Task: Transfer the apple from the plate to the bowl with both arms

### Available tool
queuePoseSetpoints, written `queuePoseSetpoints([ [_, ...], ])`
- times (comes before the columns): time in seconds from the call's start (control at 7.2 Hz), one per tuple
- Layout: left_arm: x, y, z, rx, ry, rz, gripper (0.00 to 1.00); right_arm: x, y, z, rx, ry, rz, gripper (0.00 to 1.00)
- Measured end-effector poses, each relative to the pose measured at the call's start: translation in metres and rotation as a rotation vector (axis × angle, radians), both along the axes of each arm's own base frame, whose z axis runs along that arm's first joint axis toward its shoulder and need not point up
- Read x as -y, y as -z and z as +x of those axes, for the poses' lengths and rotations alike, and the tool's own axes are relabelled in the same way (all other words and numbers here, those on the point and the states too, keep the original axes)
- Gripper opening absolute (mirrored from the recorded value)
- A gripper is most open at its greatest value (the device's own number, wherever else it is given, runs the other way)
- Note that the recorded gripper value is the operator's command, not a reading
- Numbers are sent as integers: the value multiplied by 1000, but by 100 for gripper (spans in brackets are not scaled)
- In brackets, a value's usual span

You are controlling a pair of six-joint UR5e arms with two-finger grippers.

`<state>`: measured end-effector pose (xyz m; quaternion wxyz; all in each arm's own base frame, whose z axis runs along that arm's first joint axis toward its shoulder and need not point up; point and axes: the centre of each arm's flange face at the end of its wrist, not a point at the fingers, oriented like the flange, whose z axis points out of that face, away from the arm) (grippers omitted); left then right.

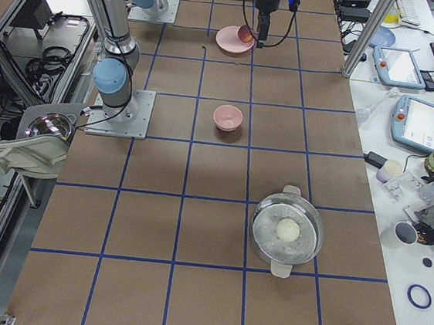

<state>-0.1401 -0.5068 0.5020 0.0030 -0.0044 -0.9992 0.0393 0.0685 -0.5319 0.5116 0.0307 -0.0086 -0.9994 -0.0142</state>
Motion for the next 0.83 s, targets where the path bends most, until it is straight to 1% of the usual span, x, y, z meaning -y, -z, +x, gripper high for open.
queuePoseSetpoints([
  [0.28,-4,-1,0,5,2,4,100,3,38,-80,29,-9,75,100],
  [0.42,-4,-1,0,4,3,6,100,1,63,-106,41,-27,94,100],
  [0.69,-3,3,-2,1,4,14,100,-6,133,-140,57,-58,91,100],
  [0.83,-2,5,-6,4,10,17,100,-16,171,-142,69,-63,87,90],
])
